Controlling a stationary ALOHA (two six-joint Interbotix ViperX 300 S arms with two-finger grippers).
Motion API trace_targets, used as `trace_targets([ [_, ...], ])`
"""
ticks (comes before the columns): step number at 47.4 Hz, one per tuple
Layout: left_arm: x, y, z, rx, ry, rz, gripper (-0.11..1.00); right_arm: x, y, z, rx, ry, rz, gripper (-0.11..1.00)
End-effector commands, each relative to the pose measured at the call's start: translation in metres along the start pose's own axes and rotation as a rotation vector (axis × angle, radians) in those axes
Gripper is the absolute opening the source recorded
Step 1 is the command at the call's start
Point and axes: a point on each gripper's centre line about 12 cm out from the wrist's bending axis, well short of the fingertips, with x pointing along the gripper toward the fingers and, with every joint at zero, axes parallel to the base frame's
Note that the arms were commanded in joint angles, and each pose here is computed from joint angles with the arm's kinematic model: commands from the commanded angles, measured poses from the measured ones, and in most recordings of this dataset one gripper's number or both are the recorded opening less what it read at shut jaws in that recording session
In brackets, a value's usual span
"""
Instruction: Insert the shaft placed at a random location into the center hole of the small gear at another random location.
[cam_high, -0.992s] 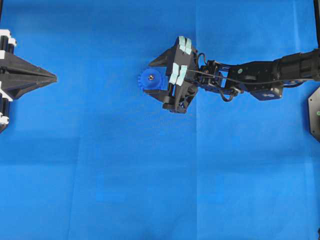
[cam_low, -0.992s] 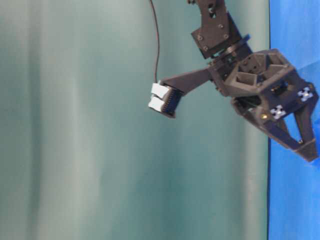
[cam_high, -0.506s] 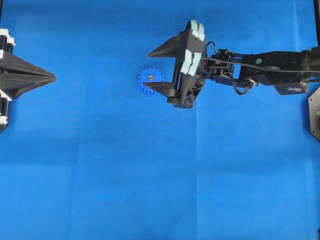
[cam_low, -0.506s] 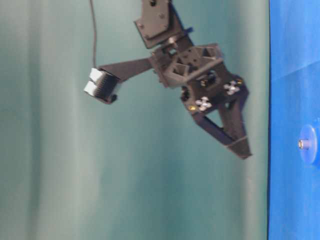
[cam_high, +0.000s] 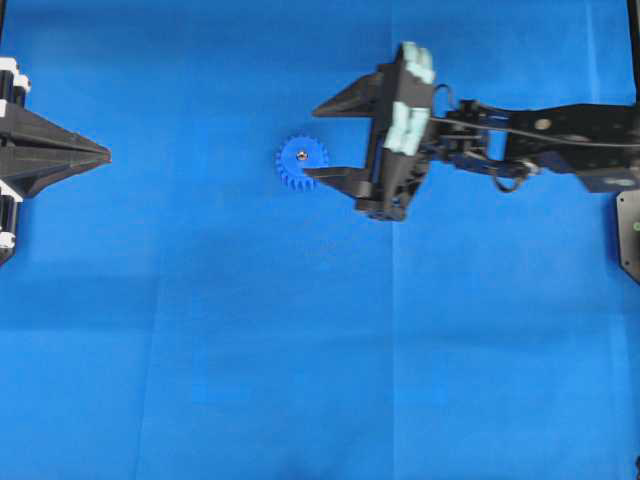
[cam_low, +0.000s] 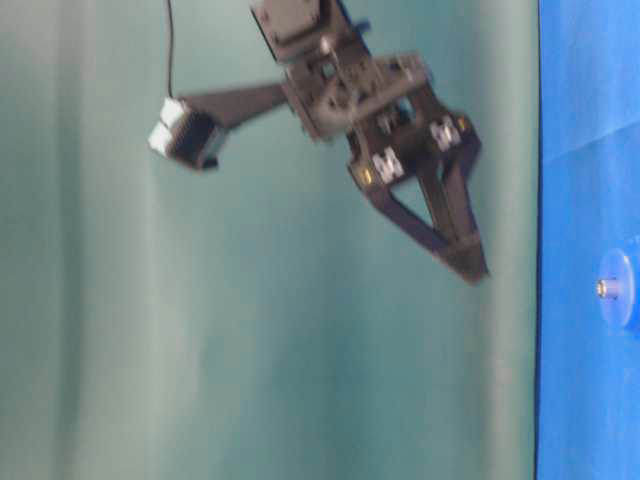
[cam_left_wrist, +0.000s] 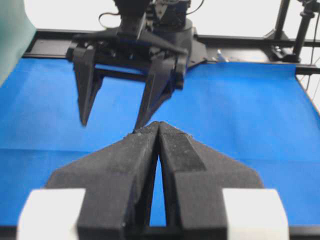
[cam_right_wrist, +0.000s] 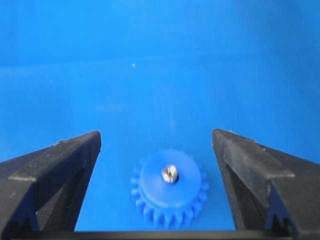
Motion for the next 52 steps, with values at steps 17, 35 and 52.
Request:
trace_targets([
  [17,0.001,0.0,0.005,0.0,-0.012,0.001,0.0,-0.063,0.003,-0.009,-0.005,-0.037,0.028,0.78],
  [35,0.001,0.0,0.005,0.002,-0.012,0.001,0.0,-0.072,0.002,-0.013,-0.005,-0.038,0.031,0.78],
  [52,0.001,0.0,0.005,0.0,-0.012,0.001,0.0,-0.071,0.002,-0.017,-0.005,-0.023,0.029,0.78],
])
